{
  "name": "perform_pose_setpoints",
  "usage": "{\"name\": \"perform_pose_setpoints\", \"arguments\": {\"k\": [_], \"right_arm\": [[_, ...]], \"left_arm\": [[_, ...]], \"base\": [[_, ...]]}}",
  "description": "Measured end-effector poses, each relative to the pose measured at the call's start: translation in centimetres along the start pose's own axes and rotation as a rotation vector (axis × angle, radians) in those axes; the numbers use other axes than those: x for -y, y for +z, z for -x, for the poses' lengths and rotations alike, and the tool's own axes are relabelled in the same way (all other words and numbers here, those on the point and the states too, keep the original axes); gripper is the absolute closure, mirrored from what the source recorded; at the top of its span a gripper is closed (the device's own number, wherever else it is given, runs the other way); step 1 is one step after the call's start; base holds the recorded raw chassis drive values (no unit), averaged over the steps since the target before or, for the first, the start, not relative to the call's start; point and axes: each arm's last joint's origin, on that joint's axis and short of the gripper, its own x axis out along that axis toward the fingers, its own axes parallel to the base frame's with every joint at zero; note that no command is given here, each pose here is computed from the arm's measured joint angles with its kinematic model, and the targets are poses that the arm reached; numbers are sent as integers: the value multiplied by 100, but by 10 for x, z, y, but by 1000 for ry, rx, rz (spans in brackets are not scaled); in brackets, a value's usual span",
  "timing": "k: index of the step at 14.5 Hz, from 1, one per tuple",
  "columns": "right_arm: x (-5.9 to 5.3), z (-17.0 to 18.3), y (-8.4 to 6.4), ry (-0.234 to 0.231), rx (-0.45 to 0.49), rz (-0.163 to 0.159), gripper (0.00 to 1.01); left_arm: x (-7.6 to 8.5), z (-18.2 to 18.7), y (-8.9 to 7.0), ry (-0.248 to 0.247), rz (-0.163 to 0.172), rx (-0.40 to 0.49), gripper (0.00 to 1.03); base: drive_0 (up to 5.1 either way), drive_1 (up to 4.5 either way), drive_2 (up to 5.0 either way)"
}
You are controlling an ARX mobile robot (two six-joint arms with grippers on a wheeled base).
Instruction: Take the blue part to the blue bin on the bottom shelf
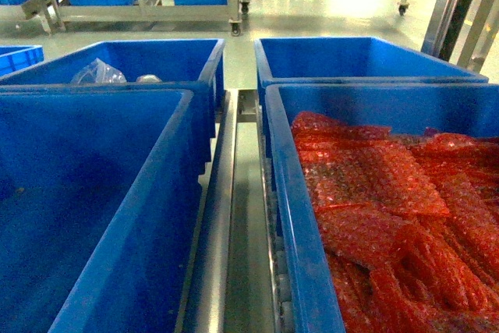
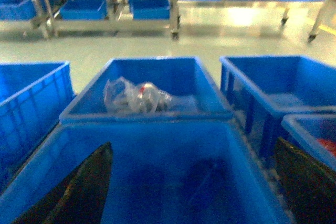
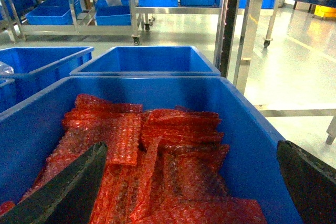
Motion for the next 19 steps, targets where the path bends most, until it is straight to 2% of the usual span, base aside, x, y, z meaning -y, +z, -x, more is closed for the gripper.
{"name": "perform_pose_setpoints", "arguments": {"k": [1, 3, 7, 10, 11, 13, 17, 18, 19], "right_arm": [[0, 0, 0, 0, -1, 0, 3], [0, 0, 0, 0, 0, 0, 3], [0, 0, 0, 0, 0, 0, 3], [0, 0, 0, 0, 0, 0, 3], [0, 0, 0, -1, 0, 0, 3], [0, 0, 0, -1, -1, 0, 3], [0, 0, 0, 0, 0, 0, 3], [0, 0, 0, 0, 0, 0, 3], [0, 0, 0, -1, 0, 0, 3]], "left_arm": [[-7, 6, -5, -12, 4, 47, 24], [-20, 18, -28, -12, -7, 22, 51], [-34, 35, -46, -18, -5, 30, 102], [-46, 44, -57, -26, -8, 25, 101], [-49, 46, -59, 2, -8, 30, 101], [-48, 51, -64, -24, -8, 26, 101], [-48, 58, -68, -24, -8, 38, 101], [-48, 59, -73, -24, -9, 52, 101], [-48, 59, -75, -23, -8, 30, 101]], "base": [[0, 0, 0], [0, 0, 0], [0, 0, 0], [0, 0, 0], [0, 0, 0], [0, 0, 0], [0, 0, 0], [0, 0, 0], [0, 0, 0]]}}
